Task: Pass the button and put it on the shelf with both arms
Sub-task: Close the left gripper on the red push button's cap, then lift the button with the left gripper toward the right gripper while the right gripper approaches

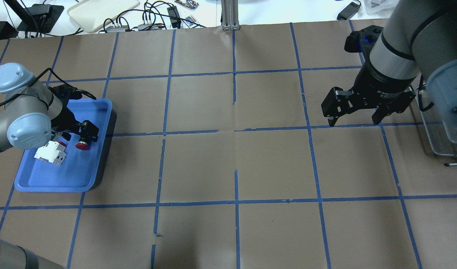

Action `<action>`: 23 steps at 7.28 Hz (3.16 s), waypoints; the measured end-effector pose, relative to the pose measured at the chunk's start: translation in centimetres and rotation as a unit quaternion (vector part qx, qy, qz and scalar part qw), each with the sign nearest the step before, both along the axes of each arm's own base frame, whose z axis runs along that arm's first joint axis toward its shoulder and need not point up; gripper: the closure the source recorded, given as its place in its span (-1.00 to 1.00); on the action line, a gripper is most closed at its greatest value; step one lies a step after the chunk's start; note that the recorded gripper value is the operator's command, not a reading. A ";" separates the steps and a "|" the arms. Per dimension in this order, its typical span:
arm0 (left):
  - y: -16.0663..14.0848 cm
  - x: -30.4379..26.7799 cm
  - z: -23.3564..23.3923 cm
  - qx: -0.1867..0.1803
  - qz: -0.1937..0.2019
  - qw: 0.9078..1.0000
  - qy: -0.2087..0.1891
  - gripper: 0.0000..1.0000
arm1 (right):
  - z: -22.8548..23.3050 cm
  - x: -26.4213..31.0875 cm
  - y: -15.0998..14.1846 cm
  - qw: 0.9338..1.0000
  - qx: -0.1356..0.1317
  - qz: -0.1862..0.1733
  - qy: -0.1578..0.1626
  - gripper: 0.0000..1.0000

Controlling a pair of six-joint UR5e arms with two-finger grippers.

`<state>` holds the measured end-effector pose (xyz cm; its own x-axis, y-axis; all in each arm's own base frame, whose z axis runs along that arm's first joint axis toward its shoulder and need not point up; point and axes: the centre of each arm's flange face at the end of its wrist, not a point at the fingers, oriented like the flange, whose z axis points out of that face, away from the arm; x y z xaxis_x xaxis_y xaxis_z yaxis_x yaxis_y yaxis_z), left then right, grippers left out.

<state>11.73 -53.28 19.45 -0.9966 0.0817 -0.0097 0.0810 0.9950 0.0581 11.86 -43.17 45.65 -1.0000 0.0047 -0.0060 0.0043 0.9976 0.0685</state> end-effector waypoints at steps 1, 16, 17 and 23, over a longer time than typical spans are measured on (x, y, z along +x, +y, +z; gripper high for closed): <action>0.1 0.5 -0.5 0.008 0.000 1.000 0.002 -0.78 | -0.4 -0.1 -0.3 1.000 0.005 -0.020 0.002 -1.00; -1.8 -9.5 5.2 -0.057 -0.250 0.966 0.027 0.97 | 0.1 -2.1 -5.9 0.941 0.011 -0.310 -0.135 -1.00; -2.0 -14.4 6.0 -0.068 -0.302 0.950 0.025 0.97 | 0.4 -1.7 -6.6 0.925 0.023 -0.343 -0.163 -1.00; -2.1 -35.9 10.3 -0.147 -0.483 0.855 0.121 1.00 | 0.6 -5.5 -11.1 0.841 0.079 -0.475 -0.246 -1.00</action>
